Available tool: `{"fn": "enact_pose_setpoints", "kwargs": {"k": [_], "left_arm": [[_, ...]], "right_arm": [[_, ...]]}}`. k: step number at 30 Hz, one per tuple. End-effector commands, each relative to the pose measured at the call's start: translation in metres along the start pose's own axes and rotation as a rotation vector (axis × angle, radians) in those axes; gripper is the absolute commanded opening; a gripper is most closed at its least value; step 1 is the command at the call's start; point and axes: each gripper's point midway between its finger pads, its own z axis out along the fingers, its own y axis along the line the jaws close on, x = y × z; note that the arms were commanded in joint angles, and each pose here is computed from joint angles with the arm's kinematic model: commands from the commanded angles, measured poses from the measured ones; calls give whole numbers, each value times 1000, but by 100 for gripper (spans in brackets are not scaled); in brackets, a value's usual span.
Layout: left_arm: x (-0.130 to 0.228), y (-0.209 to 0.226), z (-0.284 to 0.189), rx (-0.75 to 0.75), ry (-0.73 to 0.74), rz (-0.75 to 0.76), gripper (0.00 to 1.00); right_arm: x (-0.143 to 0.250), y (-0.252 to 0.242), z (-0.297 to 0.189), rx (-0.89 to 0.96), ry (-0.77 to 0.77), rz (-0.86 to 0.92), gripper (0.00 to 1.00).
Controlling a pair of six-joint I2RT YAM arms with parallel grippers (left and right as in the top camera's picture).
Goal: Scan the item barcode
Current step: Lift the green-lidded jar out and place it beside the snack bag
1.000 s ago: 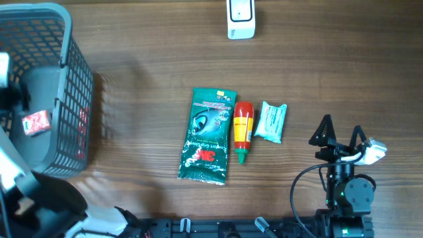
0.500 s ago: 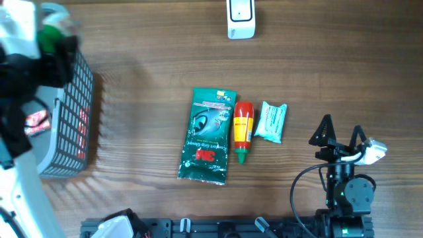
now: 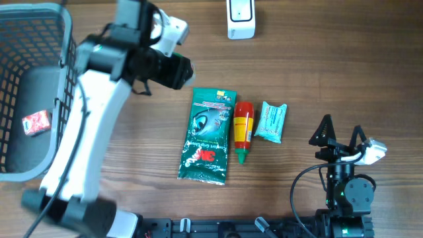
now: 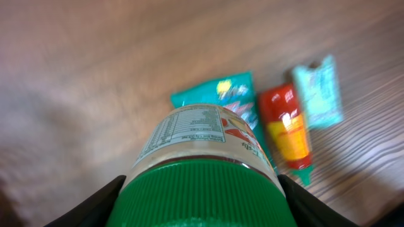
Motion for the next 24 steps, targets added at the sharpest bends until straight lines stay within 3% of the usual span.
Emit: {"fn": "enact_pose_setpoints", "kwargs": {"k": [1, 10, 14, 18, 19, 20, 24], "left_arm": [[12, 16, 41, -52, 123, -76, 55], [82, 33, 155, -39, 384, -142, 56], [112, 50, 185, -138, 397, -236, 57], [114, 54, 195, -181, 356, -382, 58], [111, 52, 197, -189, 337, -436, 60], [109, 51, 198, -191, 328, -454, 100], [105, 40, 201, -184, 315, -466, 100]], "right_arm": [[-2, -1, 0, 6, -11, 1, 100], [-2, -1, 0, 6, -11, 2, 100], [-2, -1, 0, 6, -11, 1, 100], [-2, -1, 0, 6, -11, 1, 100], [-2, -1, 0, 6, -11, 2, 100], [-2, -1, 0, 6, -11, 2, 100], [-2, -1, 0, 6, -11, 1, 100]]}}
